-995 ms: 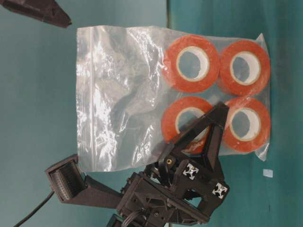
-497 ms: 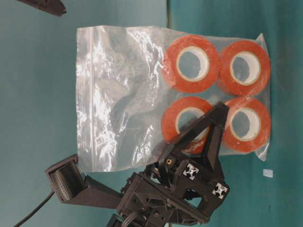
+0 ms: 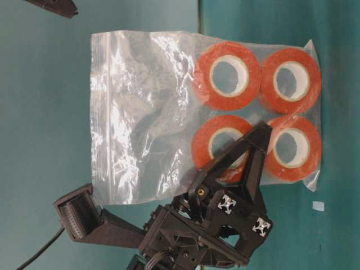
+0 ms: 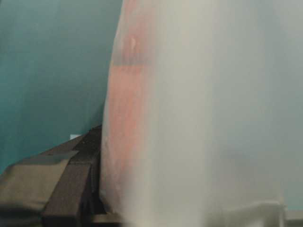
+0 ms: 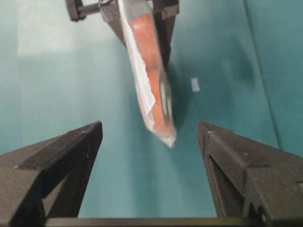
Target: Hand over the clear zip bag and make it stand upright.
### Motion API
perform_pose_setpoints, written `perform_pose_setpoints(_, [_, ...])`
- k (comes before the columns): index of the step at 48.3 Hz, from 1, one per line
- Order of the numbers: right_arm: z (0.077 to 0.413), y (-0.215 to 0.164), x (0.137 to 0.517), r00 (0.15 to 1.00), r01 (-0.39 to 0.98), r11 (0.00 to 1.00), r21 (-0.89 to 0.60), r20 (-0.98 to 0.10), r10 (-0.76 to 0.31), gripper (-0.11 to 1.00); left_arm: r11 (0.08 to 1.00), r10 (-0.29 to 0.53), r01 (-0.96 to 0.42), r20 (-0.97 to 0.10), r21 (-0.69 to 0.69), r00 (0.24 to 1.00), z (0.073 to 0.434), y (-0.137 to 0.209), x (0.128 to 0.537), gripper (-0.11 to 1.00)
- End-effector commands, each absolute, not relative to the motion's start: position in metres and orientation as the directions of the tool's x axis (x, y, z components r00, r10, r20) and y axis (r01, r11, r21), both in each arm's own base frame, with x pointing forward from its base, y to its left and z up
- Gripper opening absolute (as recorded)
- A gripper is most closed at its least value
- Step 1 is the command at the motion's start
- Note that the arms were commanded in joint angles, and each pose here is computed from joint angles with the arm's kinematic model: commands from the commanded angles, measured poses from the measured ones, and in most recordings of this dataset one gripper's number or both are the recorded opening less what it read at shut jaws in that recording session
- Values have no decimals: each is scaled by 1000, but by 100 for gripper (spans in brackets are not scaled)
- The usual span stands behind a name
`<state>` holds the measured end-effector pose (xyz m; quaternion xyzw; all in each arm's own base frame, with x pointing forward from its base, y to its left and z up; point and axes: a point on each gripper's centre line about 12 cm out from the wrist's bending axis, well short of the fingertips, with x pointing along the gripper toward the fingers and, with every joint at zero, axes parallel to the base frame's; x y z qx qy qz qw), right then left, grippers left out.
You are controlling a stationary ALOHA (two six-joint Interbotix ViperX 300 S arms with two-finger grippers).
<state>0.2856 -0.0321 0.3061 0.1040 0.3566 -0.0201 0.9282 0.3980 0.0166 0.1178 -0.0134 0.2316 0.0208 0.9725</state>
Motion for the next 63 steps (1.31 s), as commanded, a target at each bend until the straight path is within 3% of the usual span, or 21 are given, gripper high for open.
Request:
perform_pose_setpoints(1, [314, -32, 285, 763, 116, 976, 185, -646, 32, 87, 999, 33, -45, -436, -18, 899, 123, 16, 399, 24])
perform_pose_setpoints(63, [311, -33, 286, 774, 121, 976, 183, -633, 23, 87, 999, 30, -43, -447, -19, 894, 122, 15, 399, 24])
